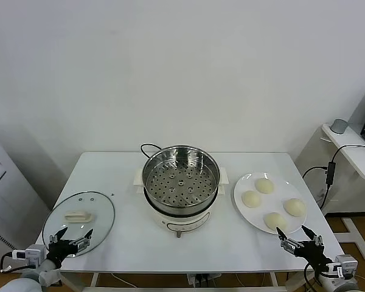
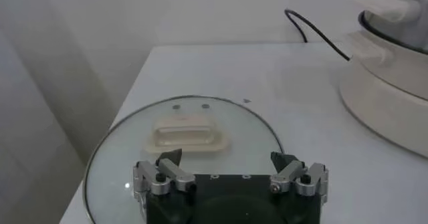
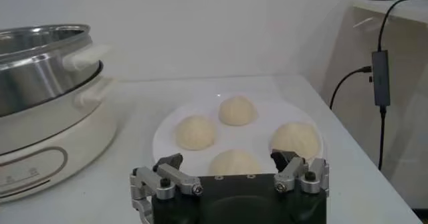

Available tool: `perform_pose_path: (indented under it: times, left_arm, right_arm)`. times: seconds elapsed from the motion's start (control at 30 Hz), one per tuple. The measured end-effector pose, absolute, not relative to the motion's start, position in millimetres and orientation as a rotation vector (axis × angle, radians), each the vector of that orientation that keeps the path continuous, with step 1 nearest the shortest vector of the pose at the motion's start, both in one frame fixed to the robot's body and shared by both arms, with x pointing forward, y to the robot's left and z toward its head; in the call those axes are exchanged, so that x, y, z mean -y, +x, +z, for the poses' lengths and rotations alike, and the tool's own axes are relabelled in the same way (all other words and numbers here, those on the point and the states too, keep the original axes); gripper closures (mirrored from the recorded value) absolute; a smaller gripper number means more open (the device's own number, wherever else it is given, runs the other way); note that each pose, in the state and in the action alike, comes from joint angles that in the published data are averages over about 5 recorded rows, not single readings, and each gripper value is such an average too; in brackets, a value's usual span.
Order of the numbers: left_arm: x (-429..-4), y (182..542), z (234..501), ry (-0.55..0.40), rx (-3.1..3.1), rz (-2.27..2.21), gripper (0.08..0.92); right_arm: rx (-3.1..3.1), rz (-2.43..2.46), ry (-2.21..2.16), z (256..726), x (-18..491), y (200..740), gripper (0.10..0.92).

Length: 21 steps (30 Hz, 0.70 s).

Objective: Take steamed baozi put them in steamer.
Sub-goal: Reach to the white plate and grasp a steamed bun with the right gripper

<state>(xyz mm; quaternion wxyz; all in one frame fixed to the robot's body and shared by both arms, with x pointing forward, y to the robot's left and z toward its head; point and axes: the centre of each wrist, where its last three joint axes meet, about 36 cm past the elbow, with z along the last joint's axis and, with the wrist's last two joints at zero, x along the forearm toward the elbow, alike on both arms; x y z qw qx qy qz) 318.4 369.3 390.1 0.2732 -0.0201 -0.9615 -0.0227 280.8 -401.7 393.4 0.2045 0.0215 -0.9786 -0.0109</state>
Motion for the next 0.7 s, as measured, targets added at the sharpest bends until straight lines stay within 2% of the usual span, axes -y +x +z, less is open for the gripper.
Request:
perform_pose_path:
  times: [0.4, 0.7]
  left_arm:
    - [-369, 319, 391, -0.054, 2.585, -0.062, 0.177]
    - [-368, 321, 393, -0.056, 2.59, -0.066, 0.177]
  right_arm:
    - [2.75, 0.062, 0.082, 400, 411, 287, 0.2]
    - [2.794, 0.564, 0.114, 417, 438, 318, 0.2]
